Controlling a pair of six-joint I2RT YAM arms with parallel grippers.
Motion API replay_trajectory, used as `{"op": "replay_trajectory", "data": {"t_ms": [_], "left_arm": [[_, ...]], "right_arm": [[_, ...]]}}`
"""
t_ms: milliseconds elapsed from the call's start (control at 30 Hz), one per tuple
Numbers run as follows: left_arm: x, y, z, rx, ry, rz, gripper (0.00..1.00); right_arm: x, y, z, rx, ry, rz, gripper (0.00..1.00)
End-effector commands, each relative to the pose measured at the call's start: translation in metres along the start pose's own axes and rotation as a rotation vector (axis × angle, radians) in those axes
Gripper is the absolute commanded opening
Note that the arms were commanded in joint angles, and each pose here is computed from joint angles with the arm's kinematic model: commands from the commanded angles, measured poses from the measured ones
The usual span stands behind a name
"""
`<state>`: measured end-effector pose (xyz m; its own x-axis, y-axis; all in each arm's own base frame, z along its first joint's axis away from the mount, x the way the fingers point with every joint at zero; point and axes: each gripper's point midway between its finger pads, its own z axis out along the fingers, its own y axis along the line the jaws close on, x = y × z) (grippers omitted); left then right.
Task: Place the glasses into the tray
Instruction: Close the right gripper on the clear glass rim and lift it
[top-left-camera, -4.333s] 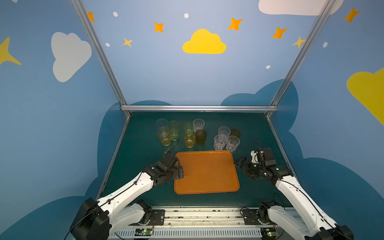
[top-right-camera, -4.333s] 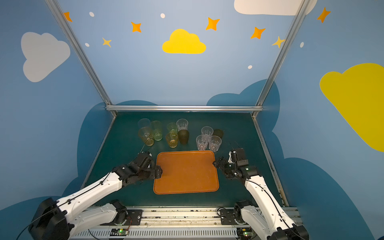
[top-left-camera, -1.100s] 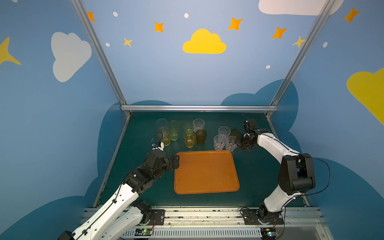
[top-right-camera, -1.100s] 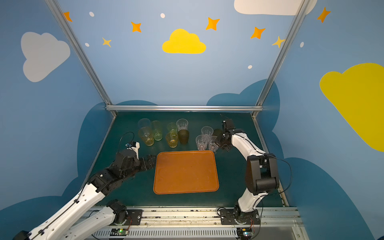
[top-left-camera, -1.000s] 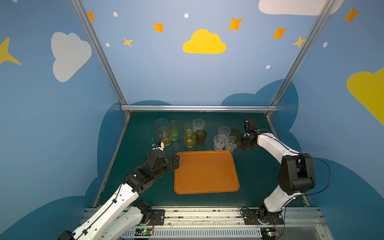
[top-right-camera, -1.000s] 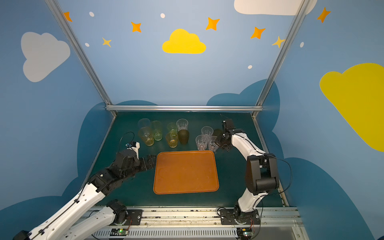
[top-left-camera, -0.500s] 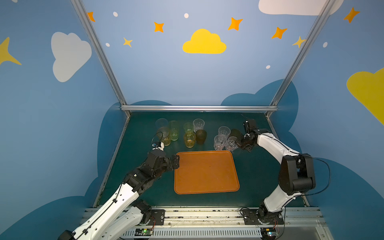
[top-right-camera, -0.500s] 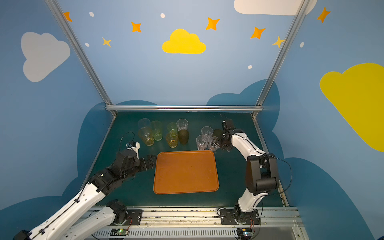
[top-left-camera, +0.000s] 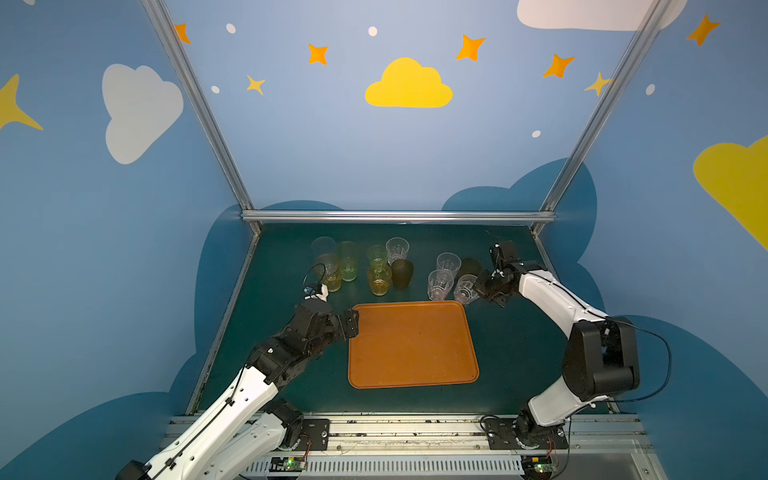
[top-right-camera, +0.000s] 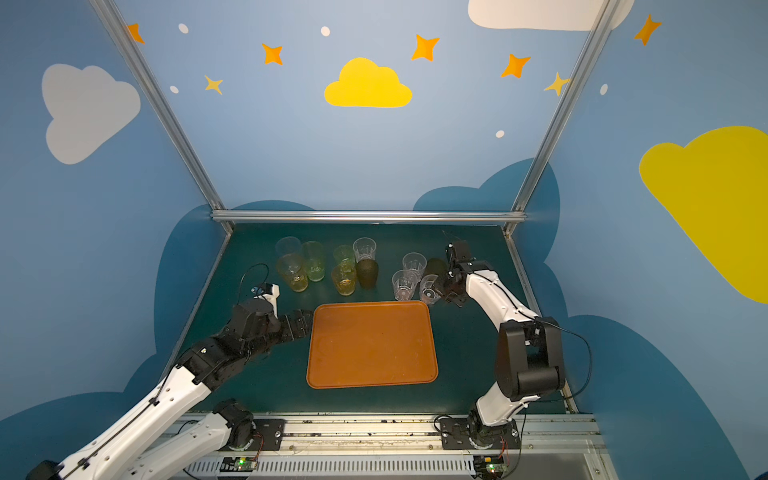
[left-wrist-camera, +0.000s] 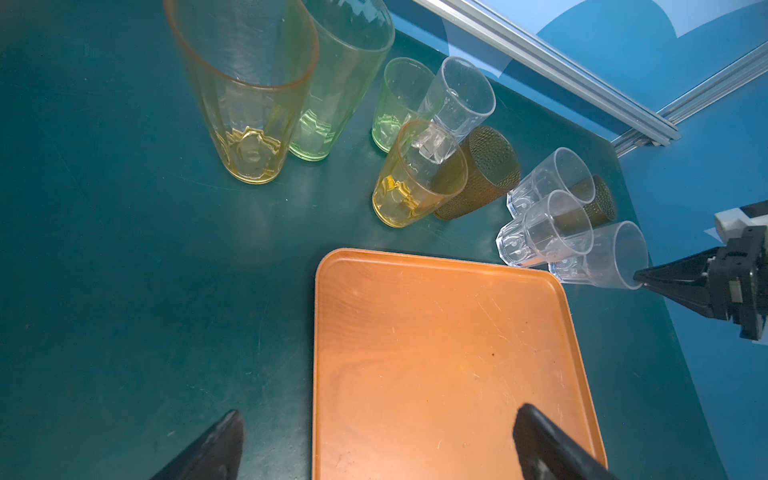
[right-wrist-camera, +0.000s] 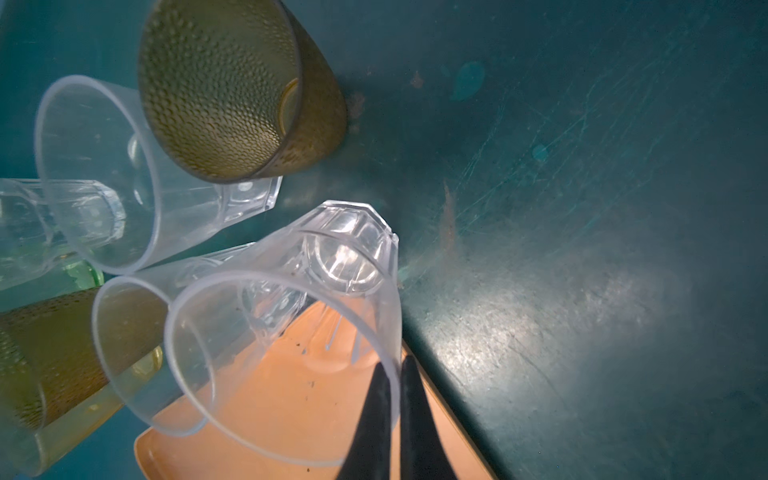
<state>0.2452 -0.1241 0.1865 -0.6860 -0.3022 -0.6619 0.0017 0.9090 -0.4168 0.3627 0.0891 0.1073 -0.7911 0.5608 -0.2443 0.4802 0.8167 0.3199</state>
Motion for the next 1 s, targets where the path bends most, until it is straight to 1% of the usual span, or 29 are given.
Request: {"op": "replay_trajectory", "data": {"t_ms": [0, 333, 567, 667, 800, 967], "left_arm": [[0.000, 0.003, 0.003, -0.005, -0.007, -0.006, 1.00], [-0.002, 0.001, 0.002, 0.000, -0.016, -0.010, 1.00], [-0.003, -0.001, 0.002, 0.007, -0.015, -0.019, 1.00], [-0.002, -0.003, 0.001, 0.014, -0.010, -0.021, 1.00], [0.003, 0.002, -0.006, -0.007, 0.027, -0.010, 1.00], [0.012, 0.005, -0.010, -0.005, 0.057, 0.015, 1.00]], "right_arm": [[0.003, 0.000, -0.013, -0.017, -0.020, -0.001, 0.00], [0.005, -0.001, -0.027, -0.057, -0.059, -0.013, 0.00], [0.008, -0.009, -0.040, -0.061, -0.087, -0.017, 0.00], [0.009, -0.011, -0.047, -0.073, -0.106, -0.028, 0.00], [0.005, -0.012, -0.064, -0.089, -0.152, -0.064, 0.00], [0.008, -0.009, -0.085, -0.141, -0.188, -0.071, 0.00]]}}
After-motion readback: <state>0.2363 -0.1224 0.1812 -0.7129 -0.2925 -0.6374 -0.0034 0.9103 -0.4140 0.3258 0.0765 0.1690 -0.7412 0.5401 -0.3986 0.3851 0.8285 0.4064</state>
